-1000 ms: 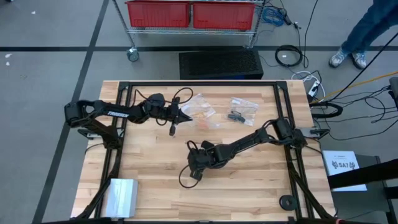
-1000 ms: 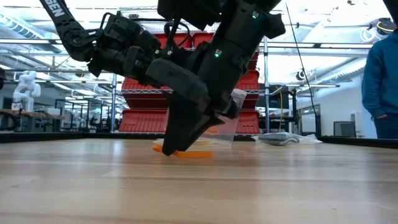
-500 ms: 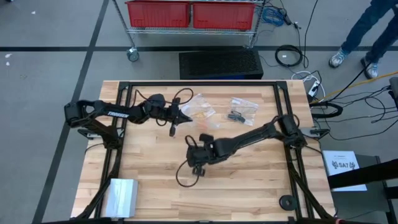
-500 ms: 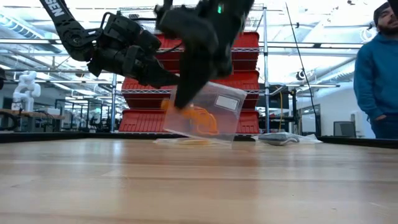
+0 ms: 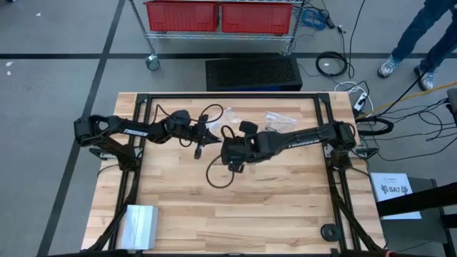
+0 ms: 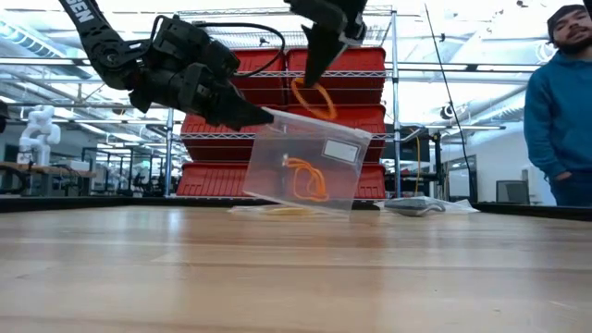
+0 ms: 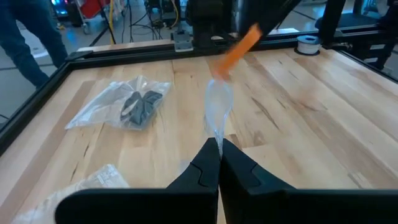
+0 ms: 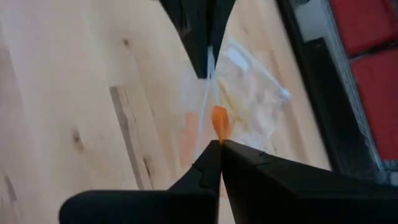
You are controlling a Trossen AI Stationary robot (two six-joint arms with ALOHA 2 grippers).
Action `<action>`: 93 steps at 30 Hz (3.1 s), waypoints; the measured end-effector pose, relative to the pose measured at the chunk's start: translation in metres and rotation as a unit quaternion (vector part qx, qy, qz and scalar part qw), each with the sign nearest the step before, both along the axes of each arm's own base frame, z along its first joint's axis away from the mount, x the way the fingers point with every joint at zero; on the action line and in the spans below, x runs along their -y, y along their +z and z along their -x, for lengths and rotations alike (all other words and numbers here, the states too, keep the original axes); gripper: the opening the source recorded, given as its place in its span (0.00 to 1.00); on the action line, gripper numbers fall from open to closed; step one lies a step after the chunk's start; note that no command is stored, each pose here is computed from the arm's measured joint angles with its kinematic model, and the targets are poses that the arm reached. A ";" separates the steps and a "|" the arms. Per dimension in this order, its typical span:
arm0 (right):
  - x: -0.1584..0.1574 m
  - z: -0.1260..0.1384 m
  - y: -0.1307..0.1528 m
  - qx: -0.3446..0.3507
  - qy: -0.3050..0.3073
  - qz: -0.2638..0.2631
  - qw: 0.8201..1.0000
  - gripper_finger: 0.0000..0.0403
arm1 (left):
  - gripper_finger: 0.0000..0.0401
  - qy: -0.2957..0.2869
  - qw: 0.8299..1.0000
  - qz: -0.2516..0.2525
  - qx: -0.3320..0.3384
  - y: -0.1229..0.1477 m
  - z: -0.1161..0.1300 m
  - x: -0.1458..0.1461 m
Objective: Sort rubber bands
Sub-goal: Put the orange rubber band into the zip bag
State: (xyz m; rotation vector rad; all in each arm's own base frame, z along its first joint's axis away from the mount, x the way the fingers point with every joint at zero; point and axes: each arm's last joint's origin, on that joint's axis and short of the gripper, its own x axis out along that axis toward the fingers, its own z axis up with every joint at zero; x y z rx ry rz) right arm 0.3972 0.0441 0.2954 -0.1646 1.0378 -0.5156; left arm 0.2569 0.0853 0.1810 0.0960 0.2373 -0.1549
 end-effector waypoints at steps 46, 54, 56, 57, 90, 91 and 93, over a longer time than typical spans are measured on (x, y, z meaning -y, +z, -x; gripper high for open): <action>0.056 -0.006 -0.031 -0.012 -0.009 -0.106 0.994 0.00 | 0.00 -0.012 1.000 0.003 -0.001 0.000 0.000 0.001; 0.062 -0.003 -0.026 -0.009 -0.019 -0.094 0.995 0.00 | 0.00 -0.013 1.000 0.002 -0.001 -0.001 0.000 0.001; 0.062 -0.003 -0.026 -0.010 -0.018 -0.094 0.995 0.00 | 0.00 -0.013 1.000 0.001 -0.002 -0.001 0.000 0.001; 0.062 -0.003 -0.026 -0.010 -0.017 -0.093 0.995 0.00 | 0.00 -0.013 1.000 0.001 -0.002 -0.001 0.000 0.001; 0.050 0.007 0.012 0.056 0.049 -0.155 0.985 0.00 | 0.00 -0.014 1.000 0.001 -0.005 -0.001 0.000 0.001; 0.050 0.007 0.012 0.057 0.050 -0.158 0.984 0.00 | 0.00 -0.014 1.000 0.001 -0.005 -0.001 0.000 0.001; 0.050 0.007 0.012 0.058 0.052 -0.162 0.984 0.00 | 0.00 -0.014 1.000 0.001 -0.005 -0.001 0.000 0.001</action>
